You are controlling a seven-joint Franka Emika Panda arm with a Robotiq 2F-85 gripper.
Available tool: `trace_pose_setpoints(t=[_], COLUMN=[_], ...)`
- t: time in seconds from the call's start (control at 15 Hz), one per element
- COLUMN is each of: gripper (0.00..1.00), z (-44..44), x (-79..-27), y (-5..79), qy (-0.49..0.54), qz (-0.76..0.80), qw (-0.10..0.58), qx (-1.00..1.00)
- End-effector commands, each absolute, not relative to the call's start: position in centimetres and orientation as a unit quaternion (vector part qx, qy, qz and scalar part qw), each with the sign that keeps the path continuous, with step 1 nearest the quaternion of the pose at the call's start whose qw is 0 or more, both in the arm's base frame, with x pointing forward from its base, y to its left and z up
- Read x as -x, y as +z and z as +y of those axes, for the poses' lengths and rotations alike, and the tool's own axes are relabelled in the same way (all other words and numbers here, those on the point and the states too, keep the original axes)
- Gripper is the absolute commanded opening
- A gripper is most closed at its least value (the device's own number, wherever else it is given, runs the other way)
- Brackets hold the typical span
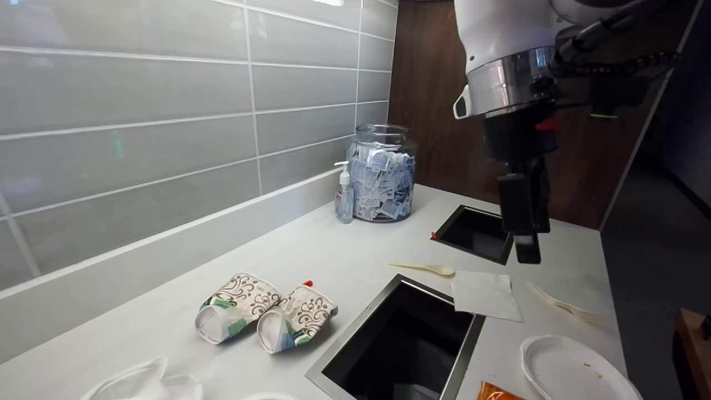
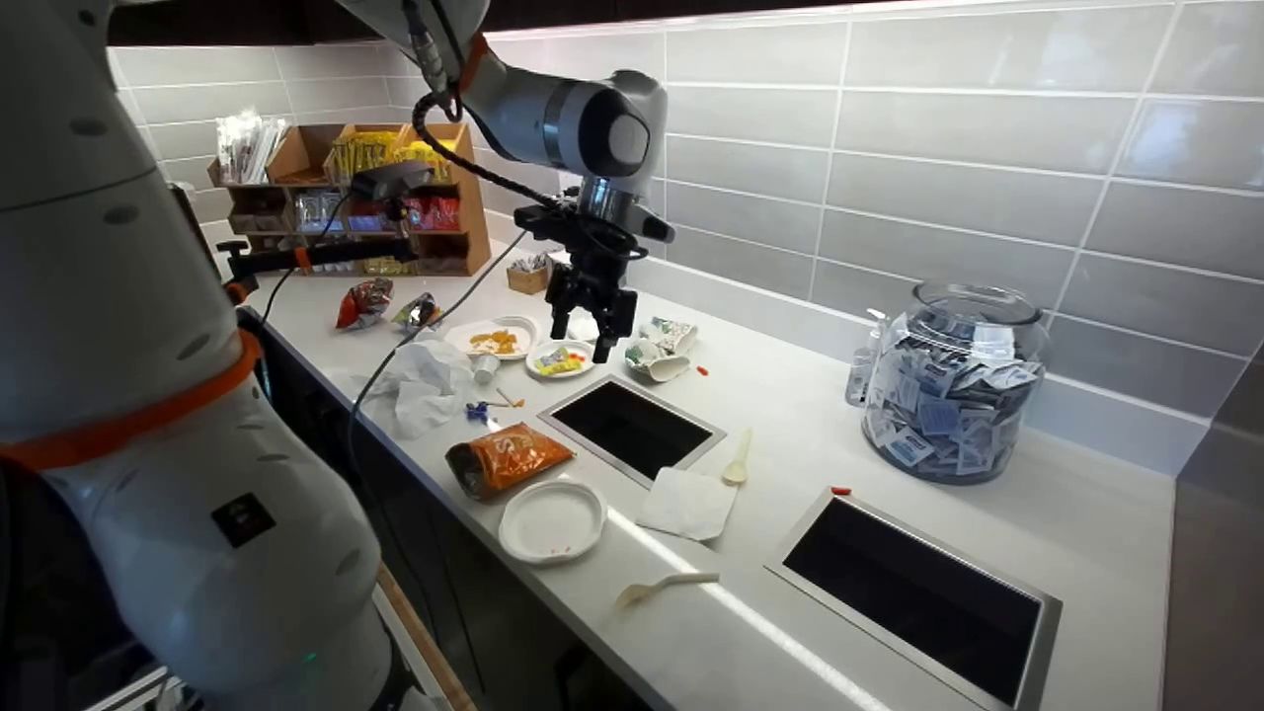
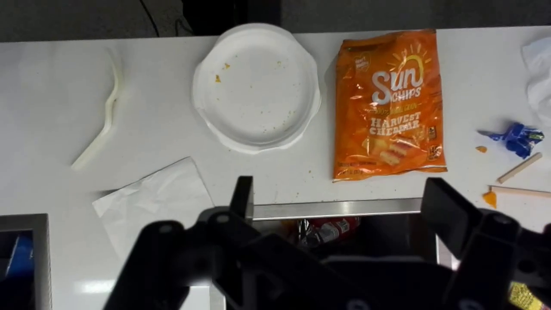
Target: Pour the contents from the orange packet into the left bin
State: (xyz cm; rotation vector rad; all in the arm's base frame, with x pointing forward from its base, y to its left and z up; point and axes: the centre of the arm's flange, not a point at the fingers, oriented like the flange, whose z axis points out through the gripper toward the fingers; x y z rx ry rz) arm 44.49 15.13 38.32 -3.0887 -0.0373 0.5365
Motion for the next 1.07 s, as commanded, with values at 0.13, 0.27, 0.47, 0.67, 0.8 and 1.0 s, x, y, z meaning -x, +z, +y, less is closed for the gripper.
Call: trace_pose_setpoints(t=[0.13,0.27,0.47,0.67,0.8,1.0], gripper=[1.0,1.0,1.0,1.0,1.0,1.0], z=[14.6,15.1,17.7,20.4,22.3,24.8], x=[-44.7,-44.7,-44.2,-43.3,-42.4,-41.6], y=[38.9,38.4,36.5,34.8,33.7,32.1], qy=[0.165,0.175,0.204,0.212,0.208,0.175], qz=[-0.007,-0.004,0.004,-0.004,-0.016,-0.038], qw=[0.006,0.011,0.022,0.022,0.016,0.014], qx=[0.986,0.985,0.979,0.977,0.978,0.984])
